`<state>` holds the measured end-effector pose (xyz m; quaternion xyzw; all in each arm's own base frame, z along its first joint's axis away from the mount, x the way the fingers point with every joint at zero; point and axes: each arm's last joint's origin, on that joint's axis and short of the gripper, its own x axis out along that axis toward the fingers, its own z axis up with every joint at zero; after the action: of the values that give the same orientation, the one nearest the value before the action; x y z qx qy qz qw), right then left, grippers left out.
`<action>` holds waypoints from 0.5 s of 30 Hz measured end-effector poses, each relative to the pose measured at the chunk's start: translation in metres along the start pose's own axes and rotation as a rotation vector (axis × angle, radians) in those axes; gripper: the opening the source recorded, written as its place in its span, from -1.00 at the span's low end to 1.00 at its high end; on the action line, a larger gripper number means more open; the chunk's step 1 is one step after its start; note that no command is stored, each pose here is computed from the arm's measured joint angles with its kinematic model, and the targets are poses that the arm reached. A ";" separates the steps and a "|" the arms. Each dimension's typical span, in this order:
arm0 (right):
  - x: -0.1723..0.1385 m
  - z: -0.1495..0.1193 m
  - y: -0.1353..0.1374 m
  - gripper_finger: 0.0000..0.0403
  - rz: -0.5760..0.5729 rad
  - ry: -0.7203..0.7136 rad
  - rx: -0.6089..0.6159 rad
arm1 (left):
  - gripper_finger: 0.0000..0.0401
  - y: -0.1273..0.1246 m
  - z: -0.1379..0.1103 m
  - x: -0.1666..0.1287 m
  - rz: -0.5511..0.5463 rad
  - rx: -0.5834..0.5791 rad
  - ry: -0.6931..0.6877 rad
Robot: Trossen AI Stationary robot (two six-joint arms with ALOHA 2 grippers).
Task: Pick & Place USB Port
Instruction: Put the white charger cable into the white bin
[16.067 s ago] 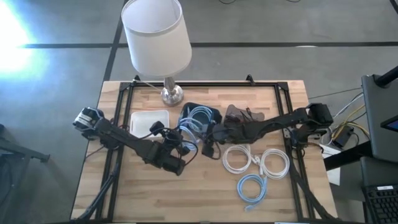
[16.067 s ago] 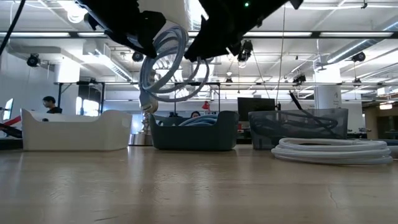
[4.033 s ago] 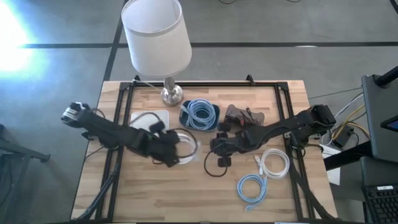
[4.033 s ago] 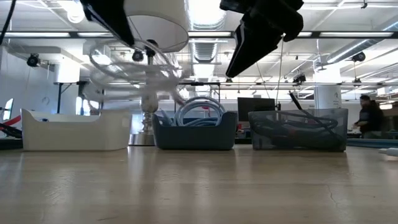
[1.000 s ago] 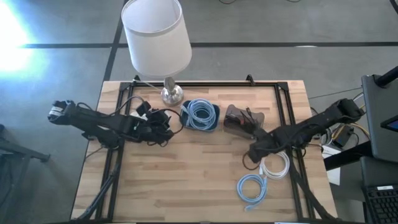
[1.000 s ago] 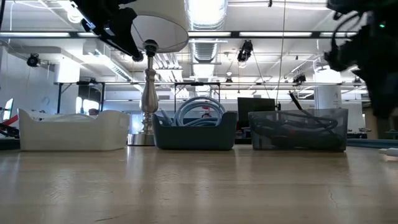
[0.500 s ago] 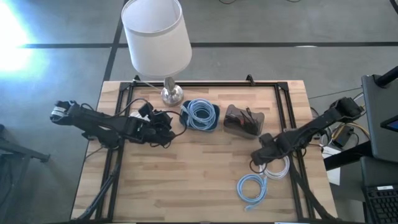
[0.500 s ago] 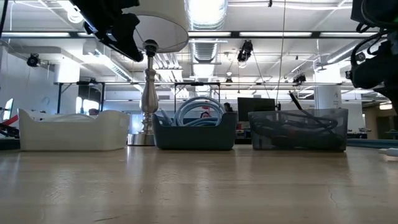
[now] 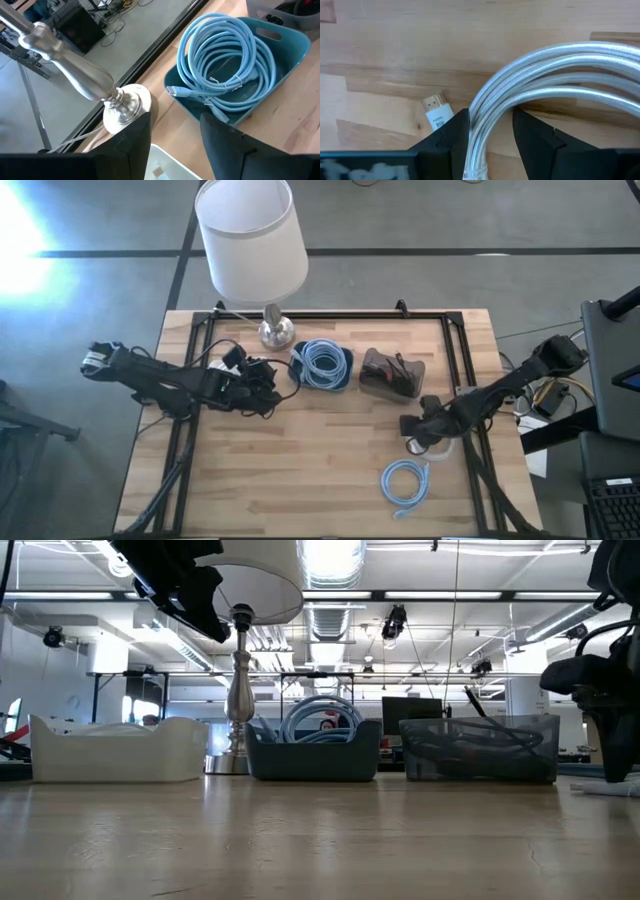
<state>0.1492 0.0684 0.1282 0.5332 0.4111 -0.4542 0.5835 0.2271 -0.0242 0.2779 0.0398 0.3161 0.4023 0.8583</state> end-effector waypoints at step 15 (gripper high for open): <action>-0.004 -0.002 0.011 -0.75 0.072 -0.035 -0.324 | -0.13 0.000 0.000 0.000 -0.002 -0.006 -0.004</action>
<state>0.1593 0.0712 0.1346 0.4386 0.4490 -0.3701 0.6849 0.2275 -0.0243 0.2780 0.0376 0.3132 0.4024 0.8594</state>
